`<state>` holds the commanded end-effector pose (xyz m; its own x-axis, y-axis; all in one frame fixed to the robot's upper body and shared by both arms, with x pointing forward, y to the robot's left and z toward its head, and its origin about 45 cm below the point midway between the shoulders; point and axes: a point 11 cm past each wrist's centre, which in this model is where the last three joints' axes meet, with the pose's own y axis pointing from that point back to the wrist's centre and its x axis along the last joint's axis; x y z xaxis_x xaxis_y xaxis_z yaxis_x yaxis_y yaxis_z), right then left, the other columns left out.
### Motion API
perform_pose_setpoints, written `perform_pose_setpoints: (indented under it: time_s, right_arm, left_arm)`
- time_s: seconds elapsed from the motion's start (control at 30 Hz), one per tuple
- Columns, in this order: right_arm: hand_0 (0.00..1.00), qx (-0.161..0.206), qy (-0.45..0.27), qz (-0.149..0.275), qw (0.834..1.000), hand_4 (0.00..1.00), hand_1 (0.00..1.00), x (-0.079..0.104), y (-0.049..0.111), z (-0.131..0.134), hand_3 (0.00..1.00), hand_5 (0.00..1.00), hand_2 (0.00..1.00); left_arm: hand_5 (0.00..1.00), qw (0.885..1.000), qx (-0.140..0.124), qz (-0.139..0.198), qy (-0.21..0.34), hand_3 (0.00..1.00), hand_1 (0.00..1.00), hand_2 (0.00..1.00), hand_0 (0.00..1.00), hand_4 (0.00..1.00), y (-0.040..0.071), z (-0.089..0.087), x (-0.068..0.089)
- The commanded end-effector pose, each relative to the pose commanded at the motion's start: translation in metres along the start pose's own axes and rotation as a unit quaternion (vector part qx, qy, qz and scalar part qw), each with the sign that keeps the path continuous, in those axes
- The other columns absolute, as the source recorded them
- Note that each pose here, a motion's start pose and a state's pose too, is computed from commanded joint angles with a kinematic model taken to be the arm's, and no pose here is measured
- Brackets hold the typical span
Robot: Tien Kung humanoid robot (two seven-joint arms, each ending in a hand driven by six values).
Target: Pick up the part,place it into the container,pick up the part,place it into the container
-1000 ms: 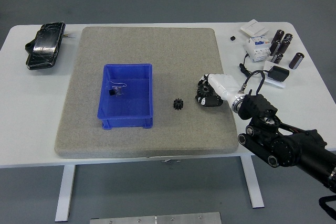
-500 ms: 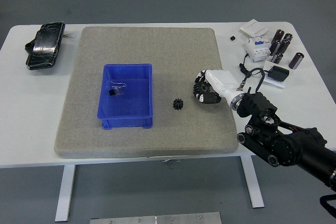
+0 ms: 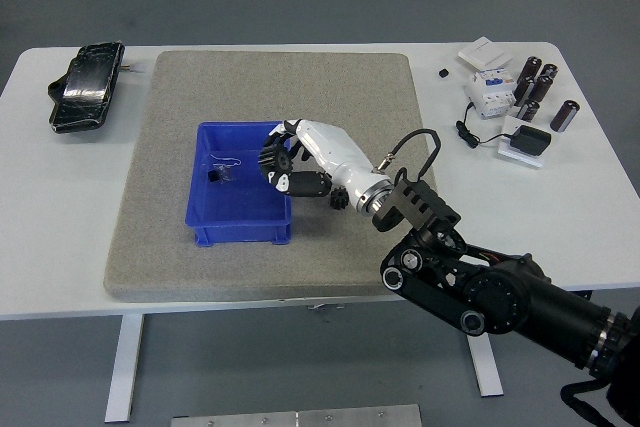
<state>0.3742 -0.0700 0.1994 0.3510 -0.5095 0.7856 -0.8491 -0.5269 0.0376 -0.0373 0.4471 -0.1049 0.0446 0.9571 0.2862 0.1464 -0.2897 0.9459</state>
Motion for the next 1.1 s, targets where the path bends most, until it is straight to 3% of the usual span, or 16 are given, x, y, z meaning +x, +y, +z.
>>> perform_pose_setpoints:
  time_s: [0.27, 0.3, 0.47, 0.5, 0.67, 0.7, 0.87, 0.9, 0.97, 1.1]
  right_arm:
    - [0.458, 0.027, -0.005, -0.036, 0.999, 0.631, 0.507, -0.025, -0.004, -0.022, 0.576, 0.002, 0.495]
    - [0.565, 0.027, -0.005, -0.040, 0.999, 0.583, 0.593, -0.027, -0.004, -0.022, 0.652, 0.002, 0.605]
    - [0.565, 0.022, -0.006, -0.046, 0.999, 0.583, 0.593, -0.031, -0.005, -0.019, 0.652, 0.002, 0.605]
    - [0.752, 0.021, -0.006, -0.045, 0.999, 0.545, 0.732, -0.031, -0.005, -0.018, 0.715, 0.276, 0.768]
    - [0.752, 0.019, -0.008, -0.042, 0.999, 0.545, 0.732, -0.029, -0.006, -0.017, 0.715, 0.276, 0.768]
    - [0.840, 0.018, -0.008, -0.041, 0.999, 0.637, 0.796, -0.029, -0.006, -0.016, 0.842, 0.277, 0.836]
    - [0.840, 0.009, -0.009, -0.042, 0.999, 0.637, 0.796, -0.029, -0.007, -0.011, 0.842, 0.277, 0.836]
    - [0.850, 0.007, -0.009, -0.041, 0.999, 0.689, 0.803, -0.028, -0.007, -0.010, 0.854, 0.297, 0.837]
    - [0.850, 0.004, -0.009, -0.039, 0.999, 0.689, 0.803, -0.027, -0.008, -0.007, 0.854, 0.297, 0.837]
    - [0.849, 0.002, -0.013, -0.021, 1.000, 0.695, 0.789, -0.017, -0.008, -0.003, 0.840, 0.294, 0.821]
  left_arm:
    - [0.554, 1.000, 0.000, 0.001, 0.003, 0.624, 0.647, 0.622, 0.673, 0.688, 0.000, 0.000, 0.002]
    - [0.563, 1.000, 0.000, 0.001, 0.003, 0.627, 0.647, 0.622, 0.673, 0.697, 0.000, 0.000, 0.002]
    - [0.563, 1.000, 0.002, 0.001, 0.003, 0.627, 0.647, 0.622, 0.673, 0.697, 0.000, -0.001, 0.001]
    - [0.567, 1.000, 0.002, 0.001, 0.003, 0.628, 0.647, 0.622, 0.673, 0.701, 0.000, -0.001, 0.001]
    - [0.567, 1.000, 0.001, 0.001, 0.002, 0.628, 0.647, 0.622, 0.673, 0.701, 0.000, 0.000, 0.002]
    - [0.567, 1.000, 0.001, 0.001, 0.002, 0.628, 0.646, 0.621, 0.673, 0.705, 0.000, 0.000, 0.002]
    - [0.567, 1.000, 0.001, 0.001, 0.001, 0.628, 0.646, 0.621, 0.673, 0.705, 0.000, 0.001, 0.002]
    - [0.568, 1.000, 0.001, 0.001, 0.001, 0.627, 0.646, 0.622, 0.673, 0.706, 0.000, 0.001, 0.002]
    - [0.568, 1.000, 0.001, 0.001, 0.001, 0.627, 0.646, 0.622, 0.673, 0.706, 0.000, 0.000, 0.002]
    - [0.569, 1.000, 0.002, 0.001, 0.000, 0.627, 0.646, 0.620, 0.673, 0.706, 0.000, -0.001, 0.001]
